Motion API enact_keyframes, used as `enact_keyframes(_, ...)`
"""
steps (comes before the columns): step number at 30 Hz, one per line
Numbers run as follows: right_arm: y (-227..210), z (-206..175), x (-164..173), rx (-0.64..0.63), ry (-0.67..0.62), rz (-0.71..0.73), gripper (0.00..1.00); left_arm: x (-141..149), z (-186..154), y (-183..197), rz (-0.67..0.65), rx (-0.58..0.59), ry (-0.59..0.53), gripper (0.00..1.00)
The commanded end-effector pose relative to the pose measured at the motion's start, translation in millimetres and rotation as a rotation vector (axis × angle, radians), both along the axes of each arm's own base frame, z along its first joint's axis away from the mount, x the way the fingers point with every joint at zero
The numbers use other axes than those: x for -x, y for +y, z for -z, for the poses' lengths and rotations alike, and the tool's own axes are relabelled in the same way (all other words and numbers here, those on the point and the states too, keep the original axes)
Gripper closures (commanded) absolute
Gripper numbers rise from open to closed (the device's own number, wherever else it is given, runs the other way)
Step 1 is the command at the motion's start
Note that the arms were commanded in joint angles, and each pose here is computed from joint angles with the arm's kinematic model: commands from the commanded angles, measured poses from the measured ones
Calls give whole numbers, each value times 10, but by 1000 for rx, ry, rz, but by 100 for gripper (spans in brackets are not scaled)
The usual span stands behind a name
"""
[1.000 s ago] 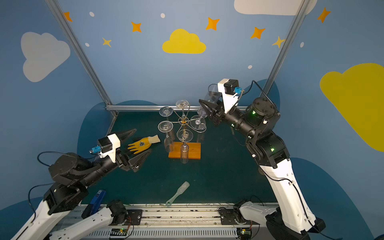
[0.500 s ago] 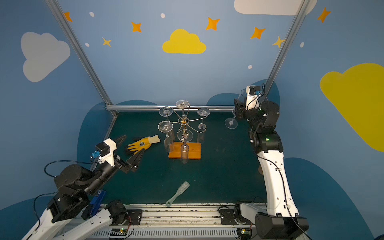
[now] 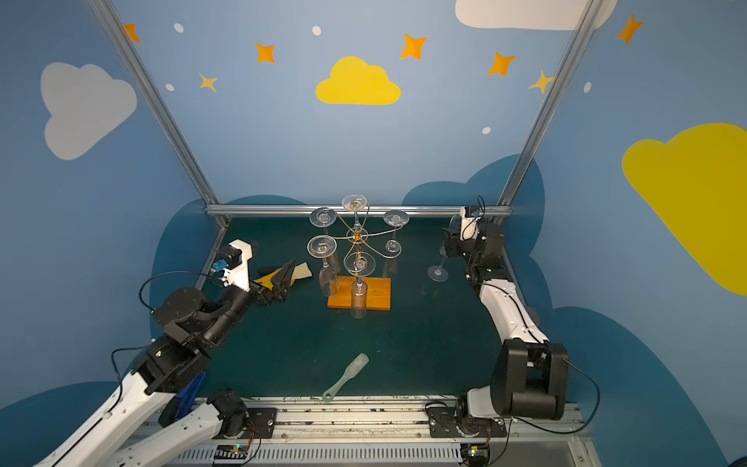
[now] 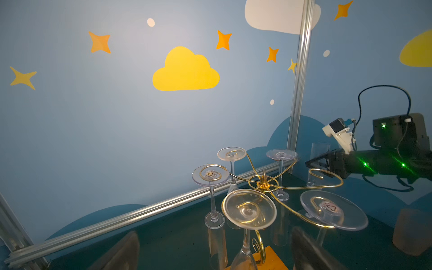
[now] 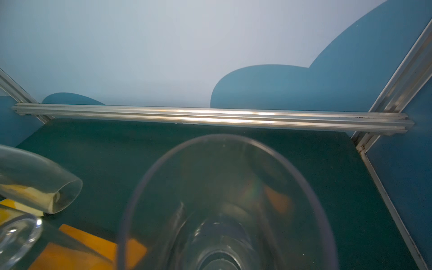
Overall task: Take the wine glass off the wine glass rack
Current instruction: Place the wine glass at the top-right of the table.
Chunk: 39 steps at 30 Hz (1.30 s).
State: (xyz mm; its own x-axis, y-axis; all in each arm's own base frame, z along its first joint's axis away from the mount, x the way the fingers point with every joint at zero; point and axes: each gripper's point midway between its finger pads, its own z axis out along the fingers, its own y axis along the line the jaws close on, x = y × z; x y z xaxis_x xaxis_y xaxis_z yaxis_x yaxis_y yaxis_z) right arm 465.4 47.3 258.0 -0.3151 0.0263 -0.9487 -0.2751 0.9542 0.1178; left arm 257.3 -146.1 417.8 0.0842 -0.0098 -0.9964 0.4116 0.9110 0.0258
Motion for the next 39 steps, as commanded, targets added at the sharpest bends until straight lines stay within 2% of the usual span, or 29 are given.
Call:
enact_keyframes(1, 29, -222, -188, -18, -123, -22, 89, 3, -346, -48, 48, 100, -62, 1)
enact_keyframes(5, 115, -62, -359, -23, -115, -78, 89, -85, -372, -136, 69, 97, -58, 1)
enact_keyframes(12, 134, 147, -547, -34, -119, -86, 89, -181, -351, -226, 93, 105, -37, 1)
enact_keyframes(22, 155, 354, -570, 53, -127, -86, 89, -211, -281, -235, 96, 114, -19, 1)
enact_keyframes(36, 242, 641, -610, 68, -76, -96, 87, -203, -208, -216, 94, 110, -4, 1)
enact_keyframes(39, 262, 652, -598, 66, -71, -101, 81, -198, -210, -207, 94, 108, -6, 1)
